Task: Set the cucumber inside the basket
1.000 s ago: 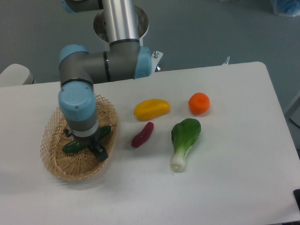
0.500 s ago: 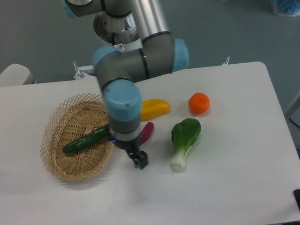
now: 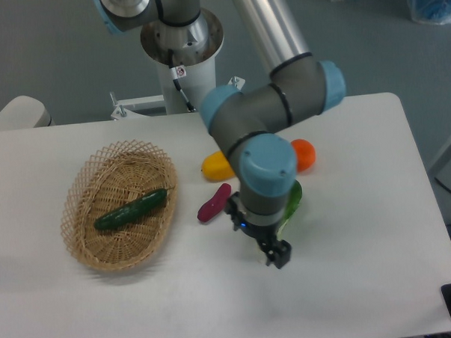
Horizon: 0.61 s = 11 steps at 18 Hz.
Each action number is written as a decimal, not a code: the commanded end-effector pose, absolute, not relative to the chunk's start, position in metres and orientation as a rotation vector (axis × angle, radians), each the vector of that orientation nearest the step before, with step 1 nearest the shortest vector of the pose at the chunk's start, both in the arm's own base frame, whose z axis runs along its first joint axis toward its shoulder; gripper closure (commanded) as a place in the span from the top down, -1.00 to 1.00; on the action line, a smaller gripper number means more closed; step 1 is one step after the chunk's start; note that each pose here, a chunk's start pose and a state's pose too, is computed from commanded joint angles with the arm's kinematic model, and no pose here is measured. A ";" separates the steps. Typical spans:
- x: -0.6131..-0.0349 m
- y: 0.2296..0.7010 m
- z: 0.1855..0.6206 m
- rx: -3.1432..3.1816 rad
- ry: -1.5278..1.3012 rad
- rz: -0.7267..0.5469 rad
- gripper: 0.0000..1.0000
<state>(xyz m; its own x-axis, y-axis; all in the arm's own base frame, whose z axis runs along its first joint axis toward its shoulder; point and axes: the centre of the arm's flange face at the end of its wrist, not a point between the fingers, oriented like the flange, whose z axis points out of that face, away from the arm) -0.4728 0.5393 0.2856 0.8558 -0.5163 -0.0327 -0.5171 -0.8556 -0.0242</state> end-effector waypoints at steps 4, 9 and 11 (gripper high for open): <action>-0.501 0.531 0.272 -2.992 0.885 0.044 1.00; -0.507 0.529 0.260 -2.992 0.898 0.031 1.00; -0.507 0.529 0.260 -2.991 0.895 0.028 1.00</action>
<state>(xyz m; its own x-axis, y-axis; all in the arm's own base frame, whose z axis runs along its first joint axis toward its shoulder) -0.5074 0.5287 0.2602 0.8355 -0.5490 -0.0225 -0.5494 -0.8355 -0.0132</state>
